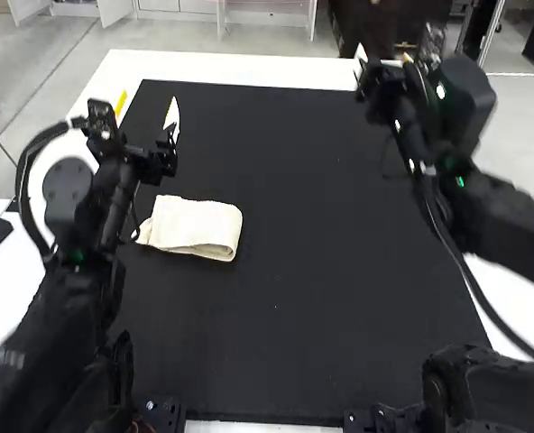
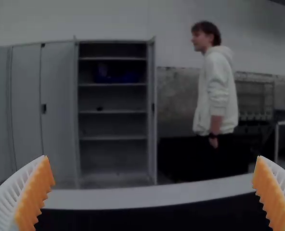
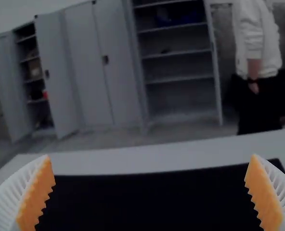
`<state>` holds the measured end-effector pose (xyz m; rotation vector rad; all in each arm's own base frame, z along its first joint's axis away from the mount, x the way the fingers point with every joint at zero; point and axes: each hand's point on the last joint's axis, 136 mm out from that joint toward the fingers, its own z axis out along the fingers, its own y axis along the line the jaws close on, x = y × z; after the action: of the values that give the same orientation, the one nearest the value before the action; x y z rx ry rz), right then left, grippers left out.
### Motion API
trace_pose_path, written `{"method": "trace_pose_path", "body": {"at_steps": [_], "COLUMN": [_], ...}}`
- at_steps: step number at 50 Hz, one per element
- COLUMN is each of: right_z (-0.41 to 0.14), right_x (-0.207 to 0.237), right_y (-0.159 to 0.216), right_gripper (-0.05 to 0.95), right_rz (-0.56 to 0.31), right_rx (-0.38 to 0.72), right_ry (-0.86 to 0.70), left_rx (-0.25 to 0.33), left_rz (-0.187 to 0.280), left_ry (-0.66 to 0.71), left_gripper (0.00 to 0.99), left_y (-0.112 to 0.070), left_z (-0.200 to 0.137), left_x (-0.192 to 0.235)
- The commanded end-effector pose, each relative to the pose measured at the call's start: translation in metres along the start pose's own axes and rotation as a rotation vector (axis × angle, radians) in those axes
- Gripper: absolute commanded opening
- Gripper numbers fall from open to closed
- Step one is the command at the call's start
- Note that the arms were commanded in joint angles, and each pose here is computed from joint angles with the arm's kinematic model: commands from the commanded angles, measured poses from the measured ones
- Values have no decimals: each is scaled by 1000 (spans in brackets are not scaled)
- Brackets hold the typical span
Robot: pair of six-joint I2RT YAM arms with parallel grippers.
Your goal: Fold the towel.
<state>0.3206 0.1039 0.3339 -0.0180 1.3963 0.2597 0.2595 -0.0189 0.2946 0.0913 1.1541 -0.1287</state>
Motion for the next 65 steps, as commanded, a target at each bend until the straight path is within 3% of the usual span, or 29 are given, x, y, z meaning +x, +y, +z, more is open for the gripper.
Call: {"method": "trace_pose_path", "body": {"at_steps": [1, 3, 10, 12, 28, 30, 37, 47, 50, 56, 65], "right_z": [-27, -35, -66, -75, -148, -140, -138, -126, -122, -118, -125], "right_x": [-12, -15, -16, -21, -38, -26, -19, 19, 31, 66, 110], "right_y": [-20, -21, -28, -30, -31, -31, -31, -12, -13, -4, 16], "right_gripper": [915, 915, 915, 913, 911, 911, 911, 911, 911, 911, 911], "right_rz": [-95, -98, -153, -160, -249, -297, -309, -359, -365, -379, -386], "right_rx": [47, 37, 28, 27, -19, -16, -23, -157, -162, -242, -407], "right_ry": [-87, -112, -191, -233, -553, -504, -474, -331, -280, -147, 11], "left_rx": [-36, -34, -36, -35, -26, -24, -19, -13, -12, 52, 51], "left_rz": [68, 99, 110, 84, 41, 39, 44, 76, 72, 53, 27], "left_ry": [-96, -121, -153, -160, -84, -75, -21, 71, 100, 173, 308], "left_gripper": [970, 970, 970, 970, 970, 970, 970, 970, 970, 970, 970], "left_y": [1, -2, -5, -4, -5, -6, -7, -7, -7, -17, -17], "left_z": [-18, -27, -45, -43, -41, -41, -40, -41, -42, -44, -52], "left_x": [-17, -20, -32, -34, -15, -13, 1, 23, 30, 48, 81]}}
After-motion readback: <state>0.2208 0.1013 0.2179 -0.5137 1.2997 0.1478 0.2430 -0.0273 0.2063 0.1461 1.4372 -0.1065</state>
